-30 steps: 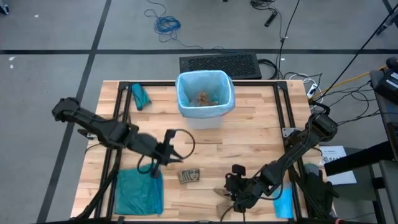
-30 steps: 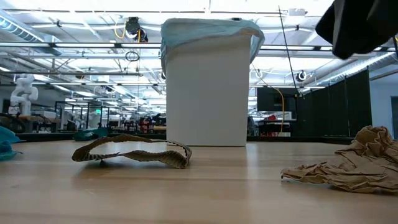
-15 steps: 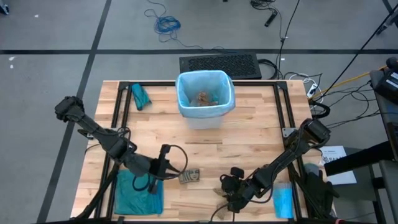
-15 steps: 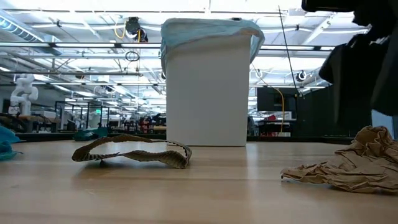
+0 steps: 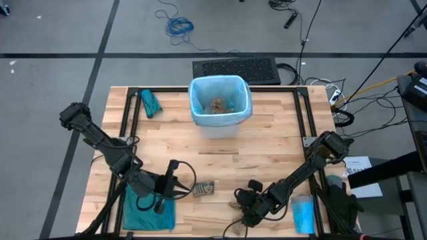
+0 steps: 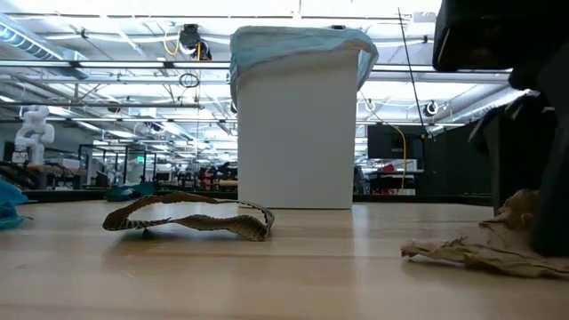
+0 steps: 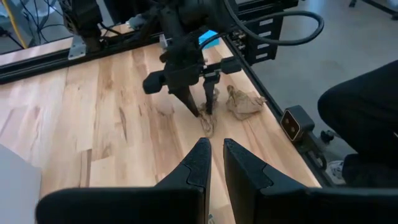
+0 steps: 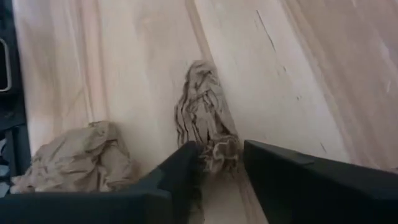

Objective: Place trash/remove bag and relplace
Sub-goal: Put the brown paper napkin into the white trash bin

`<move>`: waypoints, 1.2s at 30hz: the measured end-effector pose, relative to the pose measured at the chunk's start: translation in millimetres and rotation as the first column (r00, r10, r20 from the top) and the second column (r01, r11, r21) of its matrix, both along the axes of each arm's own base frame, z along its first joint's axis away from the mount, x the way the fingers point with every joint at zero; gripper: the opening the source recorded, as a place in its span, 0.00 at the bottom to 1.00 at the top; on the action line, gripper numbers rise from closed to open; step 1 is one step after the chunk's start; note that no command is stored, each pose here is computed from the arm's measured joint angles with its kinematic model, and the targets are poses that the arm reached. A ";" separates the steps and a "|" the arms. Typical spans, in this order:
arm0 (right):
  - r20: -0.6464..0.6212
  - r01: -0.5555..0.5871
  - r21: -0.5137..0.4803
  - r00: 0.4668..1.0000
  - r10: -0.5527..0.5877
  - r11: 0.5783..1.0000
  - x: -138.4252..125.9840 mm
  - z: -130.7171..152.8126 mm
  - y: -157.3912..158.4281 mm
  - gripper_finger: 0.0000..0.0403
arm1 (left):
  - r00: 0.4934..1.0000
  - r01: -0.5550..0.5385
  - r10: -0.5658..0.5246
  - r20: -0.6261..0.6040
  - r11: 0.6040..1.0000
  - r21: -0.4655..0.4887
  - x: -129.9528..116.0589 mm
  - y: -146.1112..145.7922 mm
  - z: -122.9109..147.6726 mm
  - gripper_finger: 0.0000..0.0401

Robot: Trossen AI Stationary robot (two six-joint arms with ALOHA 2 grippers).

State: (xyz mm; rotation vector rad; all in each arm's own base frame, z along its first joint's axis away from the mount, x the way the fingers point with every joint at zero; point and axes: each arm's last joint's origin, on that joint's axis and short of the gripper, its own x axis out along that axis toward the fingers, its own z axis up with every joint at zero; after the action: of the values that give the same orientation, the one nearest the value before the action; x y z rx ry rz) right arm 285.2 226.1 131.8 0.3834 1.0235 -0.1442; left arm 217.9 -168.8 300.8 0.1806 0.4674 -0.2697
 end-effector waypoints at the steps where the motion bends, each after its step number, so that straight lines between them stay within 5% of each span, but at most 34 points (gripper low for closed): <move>1: 0.004 0.003 -0.002 1.000 -0.003 1.000 0.1 0.1 -0.1 0.23 | 1.000 0.000 0.000 0.001 1.000 0.001 -0.4 -0.4 0.0 0.10; 5: 0.046 0.014 -0.025 0.999 -0.012 1.000 1.7 3.0 -0.4 0.04 | 1.000 0.006 -0.006 -0.001 1.000 0.004 -1.7 -1.8 -0.2 0.10; 15: 0.271 0.074 -0.131 0.962 -0.036 0.989 0.7 50.8 -11.1 0.00 | 1.000 0.016 -0.015 -0.019 1.000 0.019 -4.1 -3.0 -2.0 0.10; 27: 0.607 0.190 -0.355 0.792 0.071 0.915 -7.5 171.4 -76.6 0.00 | 0.999 0.040 -0.039 -0.027 0.999 0.026 -8.0 -8.3 -3.3 0.10; 36: 0.729 0.333 -0.439 0.675 0.113 0.835 -5.0 227.2 -155.4 0.00 | 0.998 0.031 -0.027 -0.063 0.997 0.065 1.0 -16.1 -18.5 0.10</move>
State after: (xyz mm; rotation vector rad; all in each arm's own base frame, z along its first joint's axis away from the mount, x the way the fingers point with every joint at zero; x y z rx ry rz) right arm 280.2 70.8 359.1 -0.0449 0.1084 -0.3566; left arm 218.8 -184.8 282.3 0.2442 0.5362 -0.2891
